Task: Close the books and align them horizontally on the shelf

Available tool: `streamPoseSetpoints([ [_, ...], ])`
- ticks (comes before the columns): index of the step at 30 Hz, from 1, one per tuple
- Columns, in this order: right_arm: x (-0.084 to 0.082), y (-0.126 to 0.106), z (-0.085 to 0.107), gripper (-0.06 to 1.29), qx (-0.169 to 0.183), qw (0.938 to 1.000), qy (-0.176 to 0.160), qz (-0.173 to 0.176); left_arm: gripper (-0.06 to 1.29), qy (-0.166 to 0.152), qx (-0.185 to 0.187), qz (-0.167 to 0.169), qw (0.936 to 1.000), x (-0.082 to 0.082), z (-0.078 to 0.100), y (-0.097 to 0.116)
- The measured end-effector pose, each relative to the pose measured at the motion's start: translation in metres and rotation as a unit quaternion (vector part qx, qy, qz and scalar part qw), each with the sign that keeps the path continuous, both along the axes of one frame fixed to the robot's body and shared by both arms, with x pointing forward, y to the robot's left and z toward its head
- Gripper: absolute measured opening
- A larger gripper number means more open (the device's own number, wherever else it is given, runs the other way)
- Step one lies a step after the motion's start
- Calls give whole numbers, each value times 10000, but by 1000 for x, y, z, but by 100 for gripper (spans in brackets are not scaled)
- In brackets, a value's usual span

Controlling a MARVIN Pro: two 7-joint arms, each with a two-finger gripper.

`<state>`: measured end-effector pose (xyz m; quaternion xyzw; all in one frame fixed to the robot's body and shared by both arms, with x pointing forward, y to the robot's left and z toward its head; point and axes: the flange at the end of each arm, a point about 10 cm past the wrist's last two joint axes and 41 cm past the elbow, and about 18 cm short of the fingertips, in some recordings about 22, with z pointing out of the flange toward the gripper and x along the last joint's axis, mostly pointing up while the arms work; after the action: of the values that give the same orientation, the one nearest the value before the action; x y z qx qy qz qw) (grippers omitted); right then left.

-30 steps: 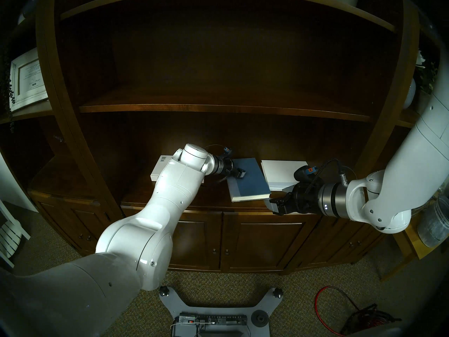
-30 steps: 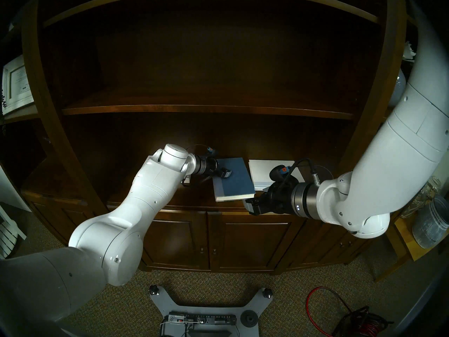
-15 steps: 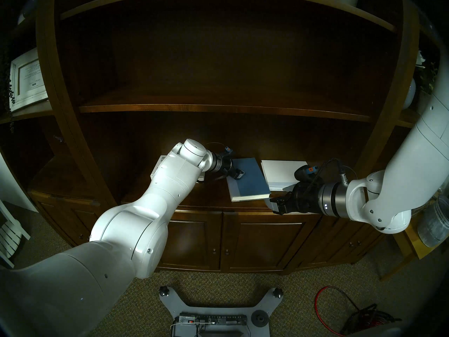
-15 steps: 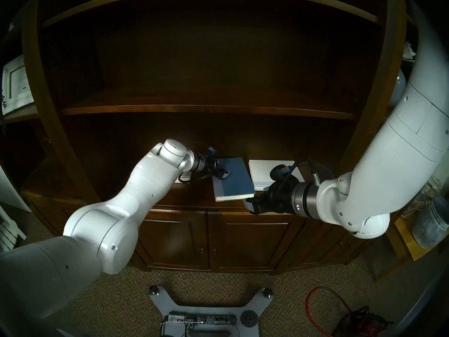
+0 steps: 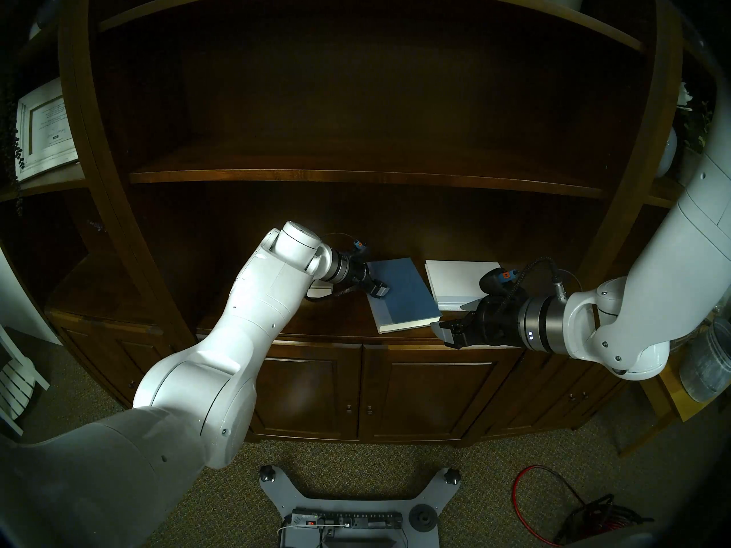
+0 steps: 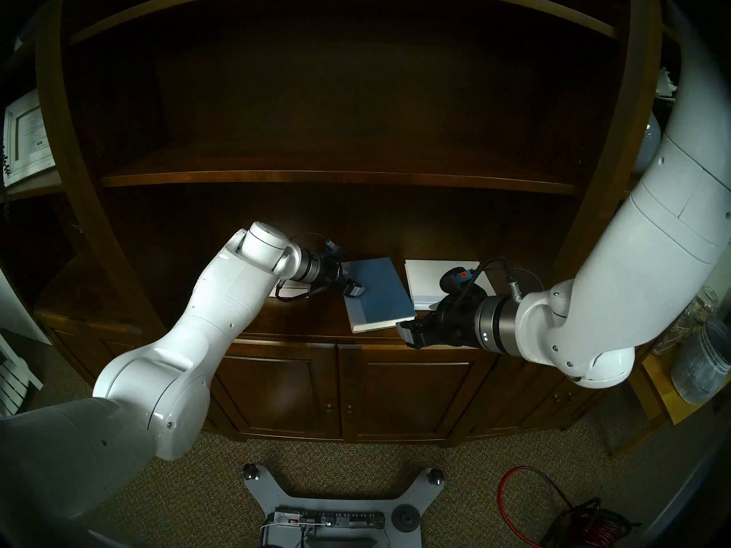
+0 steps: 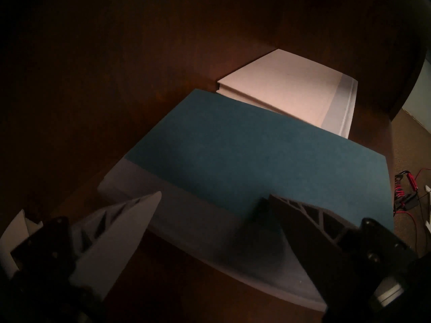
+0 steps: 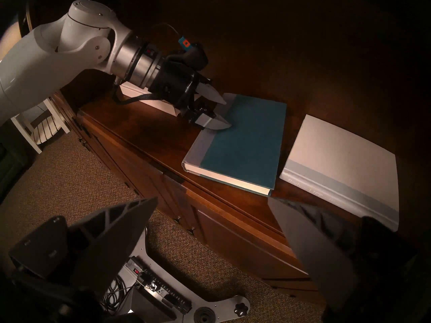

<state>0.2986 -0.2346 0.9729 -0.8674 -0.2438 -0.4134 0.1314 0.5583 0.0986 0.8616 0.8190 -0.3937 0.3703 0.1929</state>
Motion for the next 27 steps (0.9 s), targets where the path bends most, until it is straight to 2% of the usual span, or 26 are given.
streamPoseSetpoints([
  [14, 0, 0, 0, 124, 0, 10000, -5, -2, 124, -42, 268, -139, 9995, -20, 3, -3],
  [27, 0, 0, 0, 124, 1, 10000, -7, -3, 124, 7, 351, -197, 9992, -35, 5, 3],
])
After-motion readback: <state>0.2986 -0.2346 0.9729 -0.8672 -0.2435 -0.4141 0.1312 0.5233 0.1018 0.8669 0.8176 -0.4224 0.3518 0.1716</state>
